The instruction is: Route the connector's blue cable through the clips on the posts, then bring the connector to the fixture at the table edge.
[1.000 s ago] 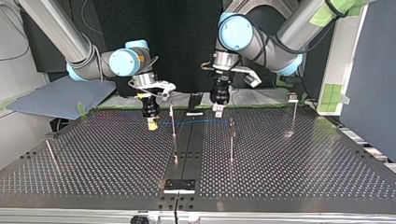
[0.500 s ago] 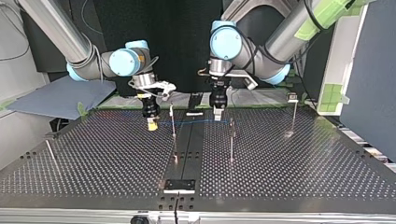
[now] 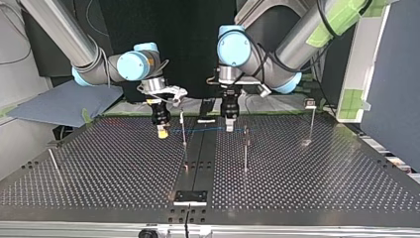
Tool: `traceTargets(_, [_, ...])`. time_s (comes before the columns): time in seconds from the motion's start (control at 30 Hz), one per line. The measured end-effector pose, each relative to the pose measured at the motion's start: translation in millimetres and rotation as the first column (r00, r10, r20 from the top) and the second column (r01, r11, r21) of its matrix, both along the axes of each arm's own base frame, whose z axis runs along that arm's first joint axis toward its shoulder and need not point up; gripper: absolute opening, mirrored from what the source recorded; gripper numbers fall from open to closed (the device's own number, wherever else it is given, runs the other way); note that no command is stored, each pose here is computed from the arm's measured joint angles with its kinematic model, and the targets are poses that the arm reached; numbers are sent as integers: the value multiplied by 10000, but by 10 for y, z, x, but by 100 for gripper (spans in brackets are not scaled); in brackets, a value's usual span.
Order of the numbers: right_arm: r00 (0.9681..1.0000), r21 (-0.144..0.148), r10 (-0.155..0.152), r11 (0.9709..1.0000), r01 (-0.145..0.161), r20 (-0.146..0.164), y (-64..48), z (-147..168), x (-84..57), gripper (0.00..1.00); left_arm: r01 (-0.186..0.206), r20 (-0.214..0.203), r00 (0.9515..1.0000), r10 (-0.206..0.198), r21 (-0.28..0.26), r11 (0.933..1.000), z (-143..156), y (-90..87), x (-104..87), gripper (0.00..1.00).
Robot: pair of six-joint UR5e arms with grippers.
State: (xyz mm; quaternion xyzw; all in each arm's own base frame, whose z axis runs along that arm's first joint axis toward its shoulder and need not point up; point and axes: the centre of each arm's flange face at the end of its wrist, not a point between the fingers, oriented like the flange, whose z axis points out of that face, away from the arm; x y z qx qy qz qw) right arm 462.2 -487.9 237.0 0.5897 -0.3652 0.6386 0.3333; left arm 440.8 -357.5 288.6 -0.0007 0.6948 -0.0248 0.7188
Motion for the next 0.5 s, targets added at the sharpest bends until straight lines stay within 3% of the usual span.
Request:
traceTargets(0.17, [10000, -11, 19, 10000, -19, 6, 9, 1, 10, 0, -29, 56, 10000, 29, -33, 10000, 49, -15, 44, 98])
traceTargets(0.5, [10000, 0, 23, 10000, -23, 0, 10, 1, 11, 0, -62, -219, 9997, 63, 39, 10000, -114, -126, 200, 98])
